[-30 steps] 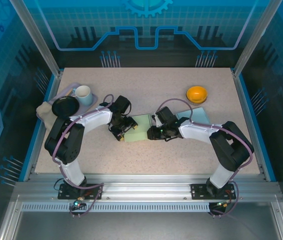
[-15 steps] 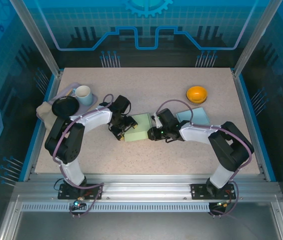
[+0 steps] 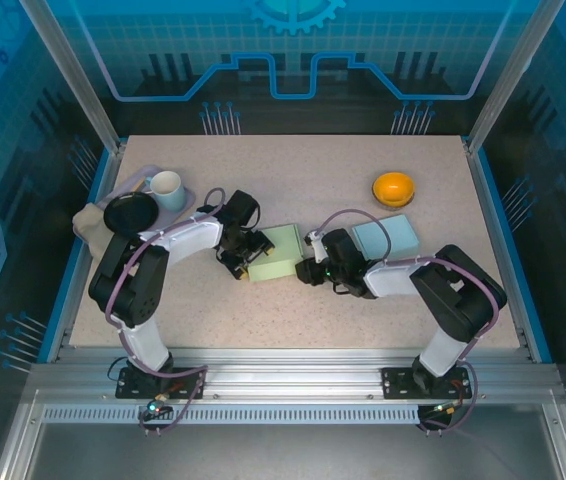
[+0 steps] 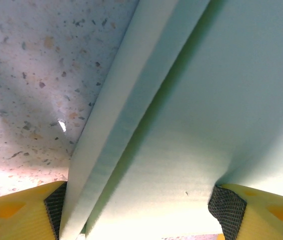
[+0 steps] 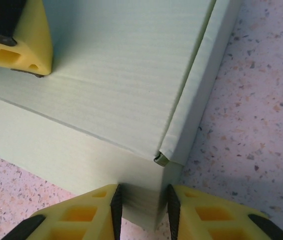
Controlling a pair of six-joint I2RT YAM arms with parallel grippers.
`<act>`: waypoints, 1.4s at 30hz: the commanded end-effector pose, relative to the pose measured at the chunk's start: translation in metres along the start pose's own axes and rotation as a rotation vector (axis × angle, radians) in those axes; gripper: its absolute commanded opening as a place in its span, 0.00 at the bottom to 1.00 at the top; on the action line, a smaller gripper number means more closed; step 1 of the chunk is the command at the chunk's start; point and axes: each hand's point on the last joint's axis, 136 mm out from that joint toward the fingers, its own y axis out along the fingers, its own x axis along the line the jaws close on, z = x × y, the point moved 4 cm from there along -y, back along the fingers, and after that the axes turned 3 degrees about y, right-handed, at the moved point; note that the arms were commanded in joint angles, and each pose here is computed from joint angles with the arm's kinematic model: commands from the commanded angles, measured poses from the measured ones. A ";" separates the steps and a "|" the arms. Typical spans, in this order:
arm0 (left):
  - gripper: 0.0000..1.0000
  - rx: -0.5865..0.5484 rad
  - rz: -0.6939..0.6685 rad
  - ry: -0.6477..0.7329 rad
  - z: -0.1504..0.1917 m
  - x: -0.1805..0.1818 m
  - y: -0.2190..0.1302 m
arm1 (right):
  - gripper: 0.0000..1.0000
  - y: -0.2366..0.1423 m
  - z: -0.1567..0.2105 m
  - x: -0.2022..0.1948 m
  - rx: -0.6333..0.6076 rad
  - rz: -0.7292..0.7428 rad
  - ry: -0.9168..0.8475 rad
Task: Fold the paper box
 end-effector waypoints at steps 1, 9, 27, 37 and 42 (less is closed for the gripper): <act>0.78 0.040 -0.196 -0.029 0.006 0.048 0.029 | 0.32 0.005 0.004 -0.010 -0.014 0.058 -0.042; 0.78 0.049 -0.215 -0.027 0.007 0.053 0.034 | 0.37 0.002 -0.006 -0.013 -0.014 0.100 -0.014; 0.81 0.043 -0.238 0.015 0.001 0.048 0.026 | 0.39 -0.004 -0.016 -0.006 -0.007 0.087 -0.010; 0.87 0.038 -0.237 0.023 -0.001 0.042 0.021 | 0.44 -0.019 -0.020 0.004 0.020 0.082 -0.058; 0.87 0.038 -0.229 0.028 -0.002 0.039 0.020 | 0.44 -0.018 -0.022 0.006 0.038 0.075 -0.064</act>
